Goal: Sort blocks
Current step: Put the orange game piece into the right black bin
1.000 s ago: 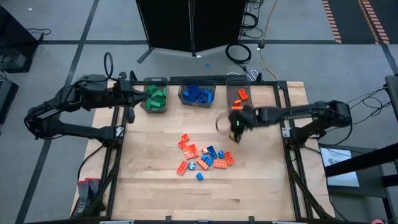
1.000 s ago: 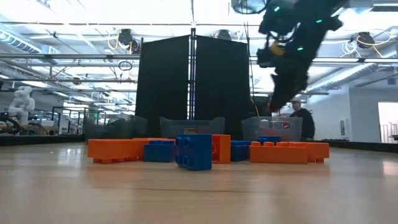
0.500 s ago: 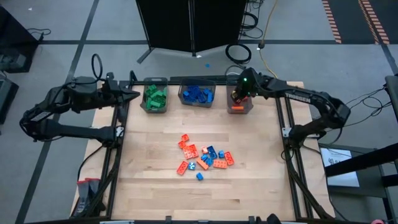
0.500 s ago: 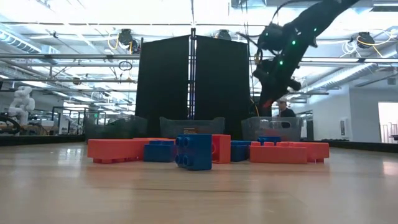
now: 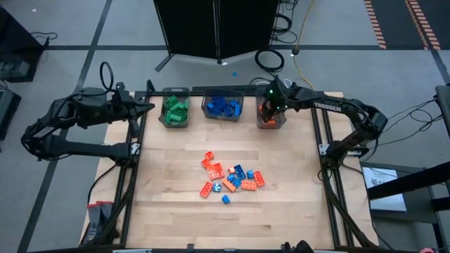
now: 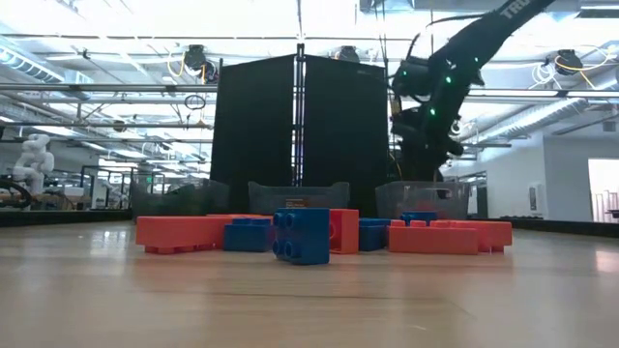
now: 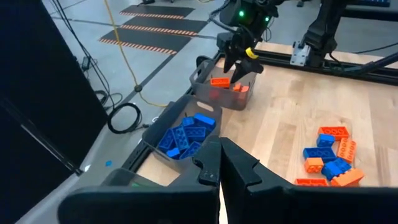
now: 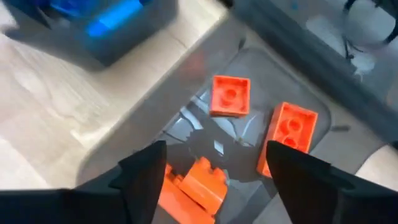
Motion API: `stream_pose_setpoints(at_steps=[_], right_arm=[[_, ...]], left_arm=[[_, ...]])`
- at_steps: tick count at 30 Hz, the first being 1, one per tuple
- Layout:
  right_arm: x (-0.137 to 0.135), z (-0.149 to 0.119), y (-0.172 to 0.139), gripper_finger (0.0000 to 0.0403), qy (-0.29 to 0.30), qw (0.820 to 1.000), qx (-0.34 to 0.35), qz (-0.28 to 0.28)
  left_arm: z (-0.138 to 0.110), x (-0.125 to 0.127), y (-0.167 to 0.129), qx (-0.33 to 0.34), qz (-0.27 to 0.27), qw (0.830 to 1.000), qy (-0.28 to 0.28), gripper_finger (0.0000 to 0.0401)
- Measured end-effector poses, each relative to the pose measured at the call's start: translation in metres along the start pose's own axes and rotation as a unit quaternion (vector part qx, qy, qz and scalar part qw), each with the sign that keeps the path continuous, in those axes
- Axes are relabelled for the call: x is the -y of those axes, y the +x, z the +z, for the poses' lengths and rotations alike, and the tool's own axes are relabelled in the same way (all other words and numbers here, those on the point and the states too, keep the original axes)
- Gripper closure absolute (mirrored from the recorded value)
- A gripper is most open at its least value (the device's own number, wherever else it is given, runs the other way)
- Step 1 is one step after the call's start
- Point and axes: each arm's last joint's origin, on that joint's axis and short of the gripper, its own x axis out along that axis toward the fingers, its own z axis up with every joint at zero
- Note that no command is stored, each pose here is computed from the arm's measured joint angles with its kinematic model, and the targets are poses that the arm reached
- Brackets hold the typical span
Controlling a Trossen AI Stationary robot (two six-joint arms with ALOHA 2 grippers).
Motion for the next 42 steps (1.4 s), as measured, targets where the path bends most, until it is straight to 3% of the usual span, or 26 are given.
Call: stream_pose_setpoints(at_steps=[2, 5, 8, 13, 16, 18, 22, 26, 32, 38, 42], right_arm=[[-0.002, 0.009, -0.009, 0.0126, -0.013, 1.0, 0.003, 0.014], [-0.016, 0.026, -0.037, 0.0126, -0.057, 0.993, 0.015, 0.102], [-0.044, 0.039, -0.073, 0.0131, -0.099, 0.974, 0.056, 0.193], [-0.1, 0.024, -0.109, 0.0143, -0.186, 0.947, 0.047, 0.258], [-0.127, -0.006, -0.109, 0.0149, -0.2, 0.956, -0.016, 0.215], [-0.139, -0.028, -0.103, 0.0152, -0.176, 0.968, -0.05, 0.173], [-0.155, -0.069, -0.088, 0.0154, -0.074, 0.982, -0.104, 0.138], [-0.172, -0.101, -0.076, 0.0152, 0.019, 0.982, -0.115, 0.149], [-0.181, -0.128, -0.067, 0.0157, 0.103, 0.979, -0.104, 0.14], [-0.184, -0.139, -0.07, 0.0161, 0.124, 0.982, -0.087, 0.116], [-0.185, -0.148, -0.063, 0.0161, 0.112, 0.984, -0.112, 0.086]], left_arm=[[0.0, 0.0, 0.0, 0.0, 0.0, 1.0, 0.0, 0.0401], [-0.002, 0.0, 0.0, -0.008, 0.0, 1.0, 0.002, 0.0401], [-0.005, 0.0, 0.0, -0.024, 0.001, 1.0, 0.006, 0.0401], [-0.005, 0.0, 0.0, -0.027, 0.002, 1.0, 0.007, 0.0401], [-0.006, 0.0, -0.001, -0.026, 0.002, 1.0, 0.007, 0.0401], [-0.006, 0.0, -0.001, -0.026, 0.001, 1.0, 0.007, 0.0401], [-0.006, -0.001, -0.002, -0.024, 0.001, 1.0, 0.008, 0.0401], [-0.006, -0.001, -0.003, -0.024, 0.001, 1.0, 0.011, 0.0401], [-0.006, -0.001, -0.003, -0.023, 0.001, 0.999, 0.034, 0.0401], [-0.007, -0.001, -0.003, -0.026, 0.001, 0.999, 0.038, 0.0401], [-0.008, -0.001, -0.003, -0.035, 0.001, 0.999, 0.04, 0.0401]])
